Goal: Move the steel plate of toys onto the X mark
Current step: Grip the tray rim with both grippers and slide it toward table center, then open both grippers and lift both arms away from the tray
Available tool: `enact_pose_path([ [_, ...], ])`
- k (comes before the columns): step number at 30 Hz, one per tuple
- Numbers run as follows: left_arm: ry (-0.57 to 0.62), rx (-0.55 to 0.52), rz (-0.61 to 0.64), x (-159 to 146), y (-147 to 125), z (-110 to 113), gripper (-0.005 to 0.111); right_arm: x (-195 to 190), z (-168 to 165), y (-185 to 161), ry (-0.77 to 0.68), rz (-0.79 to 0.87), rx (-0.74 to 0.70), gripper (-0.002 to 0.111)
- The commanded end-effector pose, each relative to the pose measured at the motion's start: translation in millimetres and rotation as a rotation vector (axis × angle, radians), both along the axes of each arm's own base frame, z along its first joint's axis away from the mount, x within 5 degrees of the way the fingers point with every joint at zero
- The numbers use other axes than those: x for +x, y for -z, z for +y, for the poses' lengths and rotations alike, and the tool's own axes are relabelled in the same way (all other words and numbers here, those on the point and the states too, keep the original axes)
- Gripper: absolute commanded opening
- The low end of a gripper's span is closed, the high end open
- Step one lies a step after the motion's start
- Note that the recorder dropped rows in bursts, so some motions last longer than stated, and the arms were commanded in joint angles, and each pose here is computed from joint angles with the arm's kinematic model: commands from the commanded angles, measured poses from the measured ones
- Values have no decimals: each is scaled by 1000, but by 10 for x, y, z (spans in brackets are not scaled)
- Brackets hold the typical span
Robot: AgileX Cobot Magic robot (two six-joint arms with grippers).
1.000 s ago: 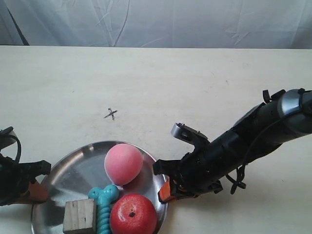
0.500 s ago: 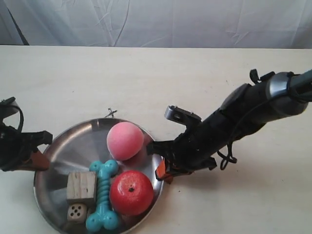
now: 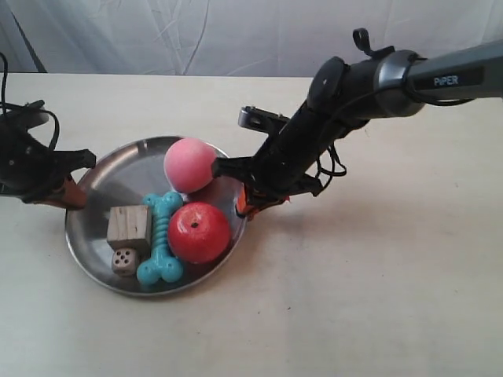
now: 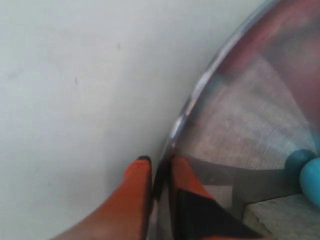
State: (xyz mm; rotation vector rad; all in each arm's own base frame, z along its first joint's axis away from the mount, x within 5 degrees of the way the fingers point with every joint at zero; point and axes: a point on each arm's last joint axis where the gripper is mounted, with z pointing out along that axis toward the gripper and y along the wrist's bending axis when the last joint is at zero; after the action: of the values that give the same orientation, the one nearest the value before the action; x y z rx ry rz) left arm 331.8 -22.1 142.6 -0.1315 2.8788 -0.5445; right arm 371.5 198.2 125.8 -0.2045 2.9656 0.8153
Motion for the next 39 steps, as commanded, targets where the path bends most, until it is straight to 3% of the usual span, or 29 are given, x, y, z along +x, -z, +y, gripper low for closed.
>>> enact_pose_path([
  [1, -105, -101, -27, 357, -15, -69, 0, 212, 140, 7, -44, 31, -10, -1],
  [9, -68, -125, -36, 644, 232, -89, 0, 598, 26, 153, 30, 52, 7, -1],
  [17, 30, -187, -156, 731, 276, -157, 0, 686, -51, 236, 33, -40, -68, -1],
  [20, 43, -169, -160, 729, 283, -147, 7, 704, -68, 243, 28, -64, -88, -1],
  [23, 54, -138, -169, 734, 294, -126, 22, 712, -90, 252, 14, -82, -115, 0],
  [27, 55, -134, -172, 735, 295, -115, 41, 723, -106, 258, 5, -99, -135, 19],
  [30, 63, -129, -170, 731, 298, -114, 45, 723, -116, 241, -5, -108, -147, 42],
  [31, 68, -124, -173, 729, 283, -111, 45, 725, -128, 225, -9, -115, -160, 46],
  [39, 137, 11, -250, 722, 50, 5, 45, 733, -321, -89, 3, -186, -358, 46],
])
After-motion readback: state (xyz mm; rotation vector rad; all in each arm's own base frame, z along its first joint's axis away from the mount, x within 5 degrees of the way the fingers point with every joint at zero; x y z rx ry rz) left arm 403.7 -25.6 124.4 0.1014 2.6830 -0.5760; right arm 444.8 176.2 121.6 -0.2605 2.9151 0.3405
